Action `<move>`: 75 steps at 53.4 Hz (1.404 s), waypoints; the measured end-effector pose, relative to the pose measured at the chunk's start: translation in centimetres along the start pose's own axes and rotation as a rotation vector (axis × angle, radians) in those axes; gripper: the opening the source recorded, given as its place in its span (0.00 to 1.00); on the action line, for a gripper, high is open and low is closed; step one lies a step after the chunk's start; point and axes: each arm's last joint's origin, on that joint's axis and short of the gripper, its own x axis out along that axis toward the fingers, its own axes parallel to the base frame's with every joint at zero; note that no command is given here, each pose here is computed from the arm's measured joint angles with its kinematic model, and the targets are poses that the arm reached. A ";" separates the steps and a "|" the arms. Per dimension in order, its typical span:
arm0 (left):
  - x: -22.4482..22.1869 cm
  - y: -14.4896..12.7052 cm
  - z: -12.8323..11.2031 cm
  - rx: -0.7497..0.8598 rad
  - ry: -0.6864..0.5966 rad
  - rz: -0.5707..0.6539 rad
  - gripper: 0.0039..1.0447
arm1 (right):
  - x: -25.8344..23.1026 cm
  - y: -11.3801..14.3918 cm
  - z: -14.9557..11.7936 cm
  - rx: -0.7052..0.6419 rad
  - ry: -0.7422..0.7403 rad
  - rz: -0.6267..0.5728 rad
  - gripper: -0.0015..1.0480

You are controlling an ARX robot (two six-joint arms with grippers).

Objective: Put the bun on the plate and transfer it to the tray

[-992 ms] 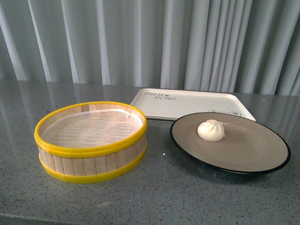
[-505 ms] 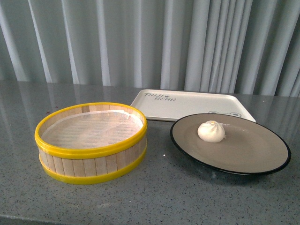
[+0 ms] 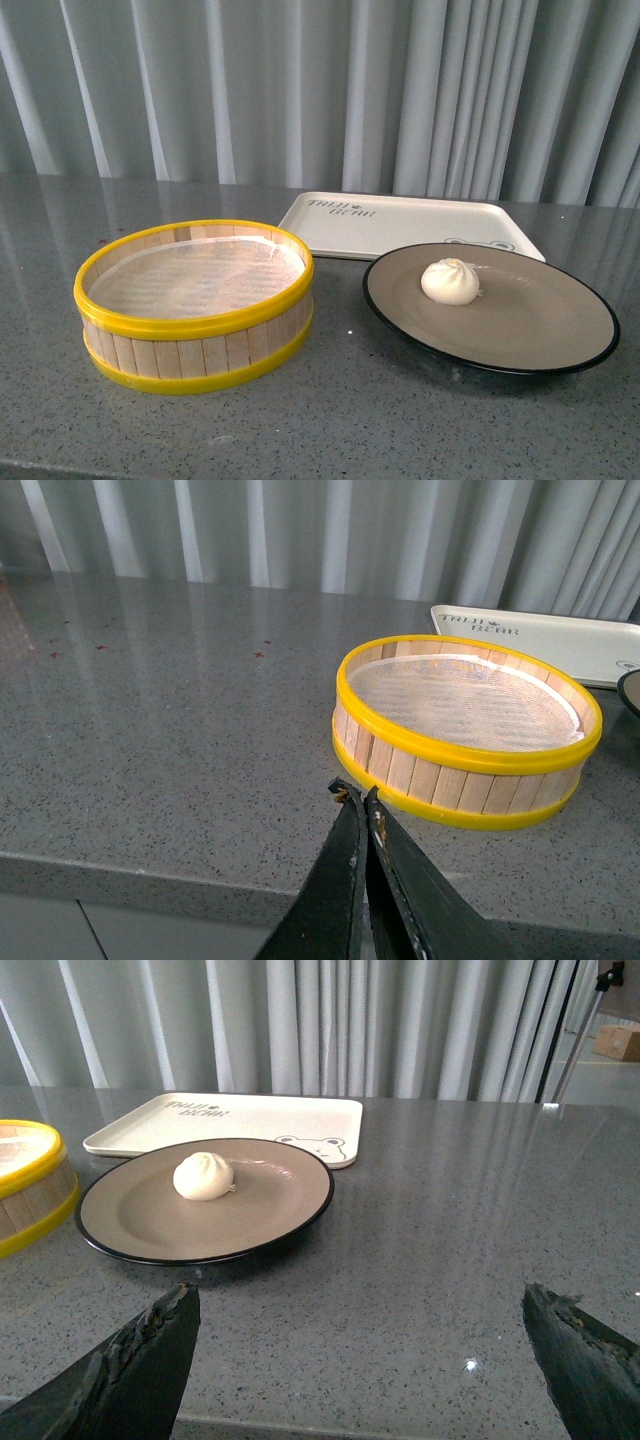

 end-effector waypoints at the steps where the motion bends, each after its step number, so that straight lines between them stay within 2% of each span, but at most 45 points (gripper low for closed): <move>1: -0.1 0.0 0.0 0.000 -0.002 0.000 0.04 | 0.0 0.0 0.0 0.000 0.000 0.000 0.92; 28: -1.8 0.0 0.1 0.000 -0.005 0.000 0.04 | 0.0 0.0 0.0 0.000 0.000 0.000 0.92; 31: -2.6 0.0 -0.4 0.000 0.032 -0.001 0.04 | 0.0 0.0 0.0 0.000 0.000 0.000 0.92; 41: -2.9 0.0 -0.2 0.000 0.003 -0.001 0.04 | 0.0 0.0 0.0 0.000 0.000 0.000 0.92; 43: -2.9 0.0 -0.2 0.000 0.002 -0.001 0.08 | 0.0 0.0 0.0 0.000 0.000 0.000 0.92; 46: -2.9 0.0 -0.2 0.000 0.002 -0.001 0.20 | 0.0 0.0 0.0 0.000 0.000 0.000 0.92; 52: -2.9 0.0 -0.2 0.000 0.002 -0.001 0.49 | 0.0 0.0 0.0 0.000 0.000 0.000 0.92; 63: -2.9 0.0 -0.2 0.000 0.002 -0.001 0.83 | 0.0 0.0 0.0 0.000 0.000 0.000 0.92; 68: -2.9 0.0 -0.2 0.000 0.002 -0.001 0.95 | 0.0 0.0 0.0 0.000 0.000 0.000 0.92; 75: -2.9 0.0 -0.2 0.000 0.002 -0.001 0.94 | 0.0 0.0 0.0 0.000 0.000 0.000 0.92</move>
